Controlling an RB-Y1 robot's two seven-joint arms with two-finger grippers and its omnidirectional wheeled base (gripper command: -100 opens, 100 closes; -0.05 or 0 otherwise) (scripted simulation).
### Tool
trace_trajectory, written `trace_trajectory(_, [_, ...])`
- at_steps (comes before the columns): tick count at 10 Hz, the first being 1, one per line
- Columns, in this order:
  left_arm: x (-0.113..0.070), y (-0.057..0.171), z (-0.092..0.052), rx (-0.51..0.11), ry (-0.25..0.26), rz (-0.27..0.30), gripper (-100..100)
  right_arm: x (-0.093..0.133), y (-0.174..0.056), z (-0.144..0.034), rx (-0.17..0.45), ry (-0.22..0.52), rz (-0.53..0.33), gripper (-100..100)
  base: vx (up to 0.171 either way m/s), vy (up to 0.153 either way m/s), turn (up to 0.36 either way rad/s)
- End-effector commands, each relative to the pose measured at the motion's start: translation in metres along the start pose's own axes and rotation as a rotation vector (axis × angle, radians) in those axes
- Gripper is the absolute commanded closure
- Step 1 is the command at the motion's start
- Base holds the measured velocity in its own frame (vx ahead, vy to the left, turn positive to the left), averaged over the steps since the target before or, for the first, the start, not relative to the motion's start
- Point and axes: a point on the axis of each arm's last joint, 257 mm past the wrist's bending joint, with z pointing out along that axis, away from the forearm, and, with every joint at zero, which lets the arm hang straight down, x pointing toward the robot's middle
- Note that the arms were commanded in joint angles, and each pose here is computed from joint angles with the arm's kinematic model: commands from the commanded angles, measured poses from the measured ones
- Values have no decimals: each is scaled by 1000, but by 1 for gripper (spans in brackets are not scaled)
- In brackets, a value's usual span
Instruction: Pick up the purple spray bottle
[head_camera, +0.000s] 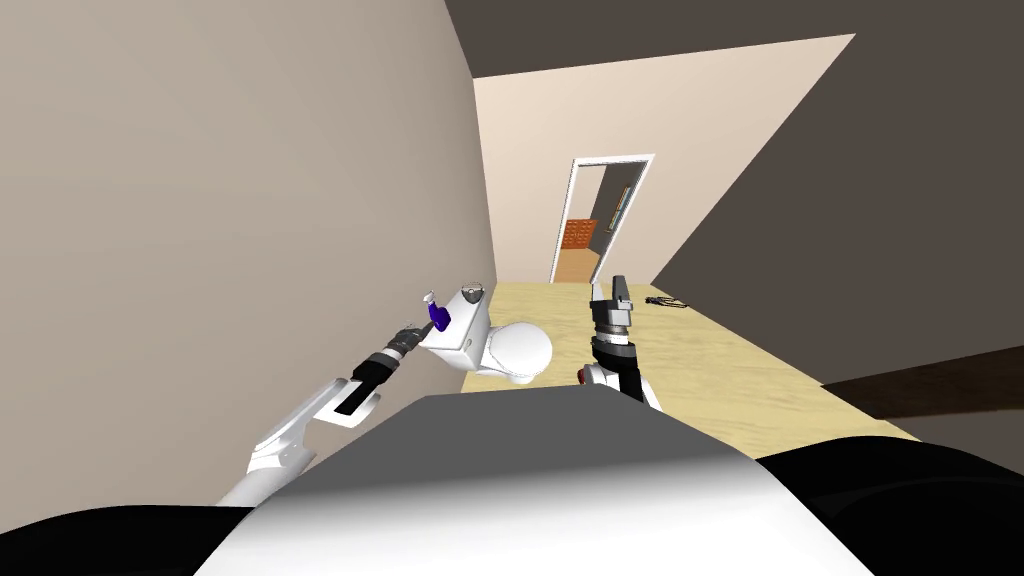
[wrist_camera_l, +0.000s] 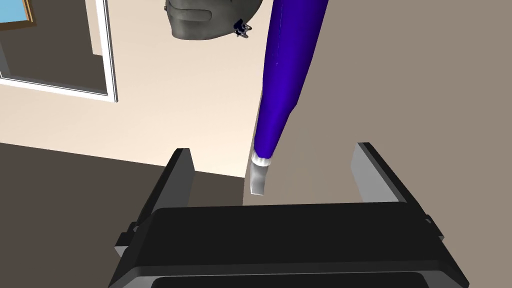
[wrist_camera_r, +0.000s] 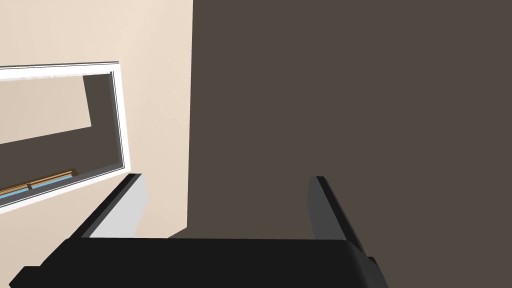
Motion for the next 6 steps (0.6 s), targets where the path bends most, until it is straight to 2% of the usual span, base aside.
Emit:
trace_trajectory(1, [2, 10, -1, -15, 17, 56, -100, 0, 0, 0, 0, 0, 0, 0, 83, -40, -62])
trace_trajectory(4, [0, 31, 0, -38, 48, 166, -100, 0, 0, 0, 0, 0, 0, 0, 84, -41, -66])
trace_trajectory(5, [1, 27, 0, -33, 41, 142, -100, 0, 0, 0, 0, 0, 0, 0, 42, -10, -9])
trace_trajectory(6, [1, 28, 0, -34, 42, 148, 0, 0, 0, 0, 0, 0, 0, 0, 8, -2, 2])
